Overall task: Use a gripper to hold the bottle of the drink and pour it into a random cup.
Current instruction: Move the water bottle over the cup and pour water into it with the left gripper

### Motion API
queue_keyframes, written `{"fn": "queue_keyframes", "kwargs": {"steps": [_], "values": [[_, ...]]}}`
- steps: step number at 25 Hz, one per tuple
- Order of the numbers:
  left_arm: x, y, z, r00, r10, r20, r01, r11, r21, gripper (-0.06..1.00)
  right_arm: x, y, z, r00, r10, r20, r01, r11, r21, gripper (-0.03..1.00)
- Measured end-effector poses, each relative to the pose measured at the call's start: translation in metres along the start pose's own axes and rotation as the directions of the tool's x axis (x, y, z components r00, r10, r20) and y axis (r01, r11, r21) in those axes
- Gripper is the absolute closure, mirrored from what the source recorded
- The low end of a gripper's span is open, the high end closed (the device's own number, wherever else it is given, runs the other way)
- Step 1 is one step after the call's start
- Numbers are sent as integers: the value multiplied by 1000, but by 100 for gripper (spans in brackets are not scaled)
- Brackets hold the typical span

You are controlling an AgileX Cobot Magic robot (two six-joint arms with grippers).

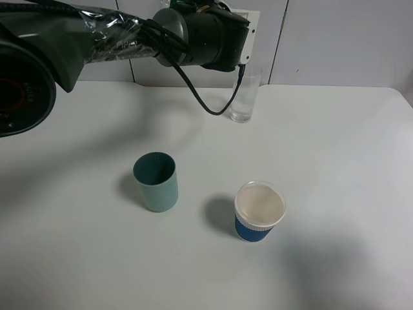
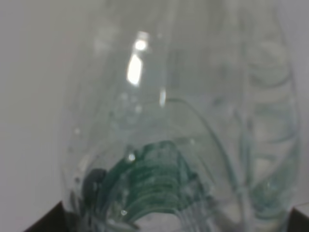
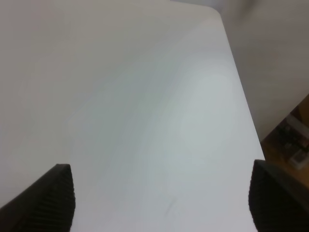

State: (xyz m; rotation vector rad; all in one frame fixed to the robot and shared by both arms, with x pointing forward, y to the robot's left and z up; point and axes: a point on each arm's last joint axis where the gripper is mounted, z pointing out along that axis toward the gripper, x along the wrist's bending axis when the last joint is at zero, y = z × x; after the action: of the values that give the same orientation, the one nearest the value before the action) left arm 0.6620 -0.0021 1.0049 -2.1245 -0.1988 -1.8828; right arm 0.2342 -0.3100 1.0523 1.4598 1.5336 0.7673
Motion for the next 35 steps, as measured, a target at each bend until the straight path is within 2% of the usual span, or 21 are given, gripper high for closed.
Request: {"fn": "queue_keyframes", "kwargs": {"steps": [35], "values": [[5,1,0,998,35,-61,-36,999,-11,45,0,0,0,1000,1,0,-1,1000,0,23]]}}
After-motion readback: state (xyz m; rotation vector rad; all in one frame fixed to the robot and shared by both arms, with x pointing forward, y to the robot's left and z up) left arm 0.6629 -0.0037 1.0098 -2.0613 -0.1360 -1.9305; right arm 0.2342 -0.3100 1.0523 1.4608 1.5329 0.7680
